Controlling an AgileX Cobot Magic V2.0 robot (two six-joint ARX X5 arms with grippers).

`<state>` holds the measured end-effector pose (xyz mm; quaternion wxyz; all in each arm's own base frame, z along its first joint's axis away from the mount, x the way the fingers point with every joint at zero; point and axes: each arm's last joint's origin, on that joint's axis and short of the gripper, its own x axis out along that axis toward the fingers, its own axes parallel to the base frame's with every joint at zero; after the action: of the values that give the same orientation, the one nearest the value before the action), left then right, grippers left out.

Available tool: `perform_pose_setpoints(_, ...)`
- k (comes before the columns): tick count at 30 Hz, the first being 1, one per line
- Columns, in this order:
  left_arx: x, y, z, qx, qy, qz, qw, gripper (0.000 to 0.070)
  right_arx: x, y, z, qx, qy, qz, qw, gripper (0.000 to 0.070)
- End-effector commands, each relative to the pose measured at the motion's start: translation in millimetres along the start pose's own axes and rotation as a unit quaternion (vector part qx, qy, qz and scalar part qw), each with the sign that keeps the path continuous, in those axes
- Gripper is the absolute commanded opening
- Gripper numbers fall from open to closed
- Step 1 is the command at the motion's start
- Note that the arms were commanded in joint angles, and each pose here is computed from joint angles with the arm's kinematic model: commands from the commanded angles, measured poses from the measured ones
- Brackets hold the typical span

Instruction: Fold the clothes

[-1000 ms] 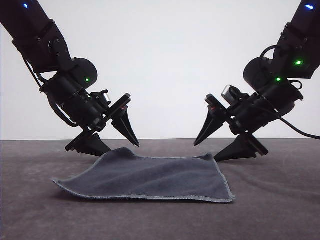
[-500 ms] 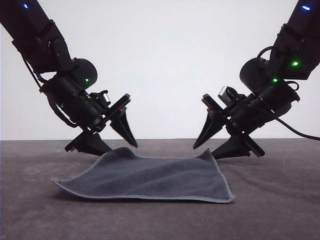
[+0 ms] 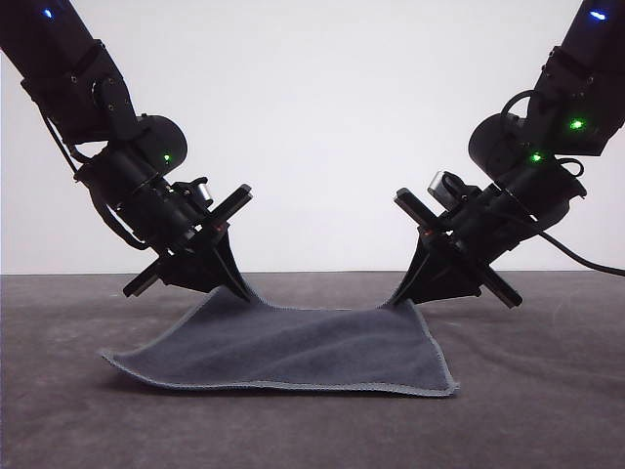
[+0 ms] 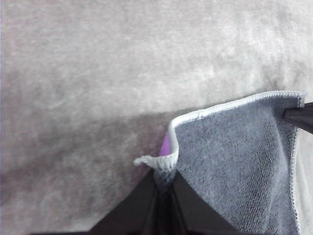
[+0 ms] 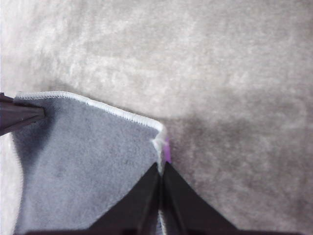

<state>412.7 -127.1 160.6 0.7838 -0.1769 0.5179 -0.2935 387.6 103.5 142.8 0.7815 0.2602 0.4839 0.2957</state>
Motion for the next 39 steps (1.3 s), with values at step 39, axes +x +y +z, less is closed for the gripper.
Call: perform_pose_setpoints(39, -65.4, -44.6, -38.4, 0.121, -0.010, 0.016, 0.992, 0.0003, -40.1, 68.6, -43.2, -0.197, 0.003, -0.042, 0.979, 0.0000)
